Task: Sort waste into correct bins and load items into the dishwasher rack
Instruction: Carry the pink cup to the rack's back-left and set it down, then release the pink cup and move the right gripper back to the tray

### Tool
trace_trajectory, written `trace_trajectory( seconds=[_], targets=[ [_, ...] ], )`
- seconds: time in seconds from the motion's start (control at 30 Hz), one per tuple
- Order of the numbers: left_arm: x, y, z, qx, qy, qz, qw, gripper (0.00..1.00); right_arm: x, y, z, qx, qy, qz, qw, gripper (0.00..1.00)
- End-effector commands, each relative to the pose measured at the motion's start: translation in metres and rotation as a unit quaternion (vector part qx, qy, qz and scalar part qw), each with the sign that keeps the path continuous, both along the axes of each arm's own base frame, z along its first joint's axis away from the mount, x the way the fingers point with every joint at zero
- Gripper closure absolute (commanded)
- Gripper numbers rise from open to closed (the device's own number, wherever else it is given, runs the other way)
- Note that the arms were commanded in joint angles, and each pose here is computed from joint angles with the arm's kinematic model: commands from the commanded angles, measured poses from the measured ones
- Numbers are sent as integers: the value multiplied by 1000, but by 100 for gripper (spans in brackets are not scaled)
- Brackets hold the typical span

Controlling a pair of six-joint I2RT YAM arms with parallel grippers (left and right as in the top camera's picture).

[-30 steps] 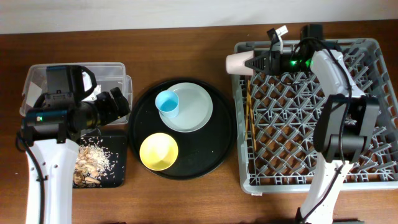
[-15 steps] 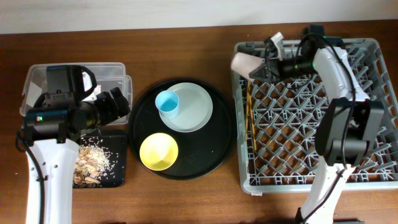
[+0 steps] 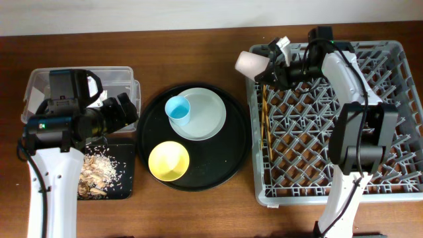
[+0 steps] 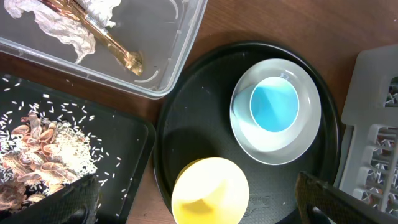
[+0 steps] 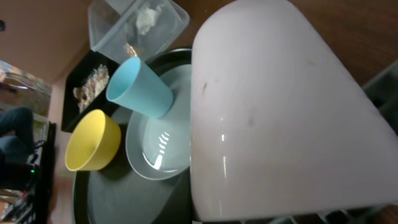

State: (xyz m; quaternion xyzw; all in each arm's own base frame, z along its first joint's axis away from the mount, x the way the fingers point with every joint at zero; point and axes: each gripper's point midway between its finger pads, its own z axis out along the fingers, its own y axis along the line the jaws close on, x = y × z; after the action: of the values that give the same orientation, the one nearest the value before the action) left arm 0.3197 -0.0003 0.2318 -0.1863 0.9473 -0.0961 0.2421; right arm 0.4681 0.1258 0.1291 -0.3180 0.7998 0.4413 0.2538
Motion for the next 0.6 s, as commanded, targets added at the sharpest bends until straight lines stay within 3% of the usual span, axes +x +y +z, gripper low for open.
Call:
trace_trajectory(
  seconds=[0.0,0.33,0.47,0.57],
  targets=[
    [1,-1,4,-1,-7,-7,1000,1,-11,-20,-56,-119,60,-13,991,95],
    [1,-1,4,-1,-7,-7,1000,1,-38,-38,-59,-178,119,-13,977,95],
    [1,-1,4,-1,-7,-7,1000,1,-16,-39,28,-170,51,-81,981,95],
    [1,-1,4,-1,-7,-7,1000,1,-20,-53,86,-229,53,-191,953,94]
  ],
)
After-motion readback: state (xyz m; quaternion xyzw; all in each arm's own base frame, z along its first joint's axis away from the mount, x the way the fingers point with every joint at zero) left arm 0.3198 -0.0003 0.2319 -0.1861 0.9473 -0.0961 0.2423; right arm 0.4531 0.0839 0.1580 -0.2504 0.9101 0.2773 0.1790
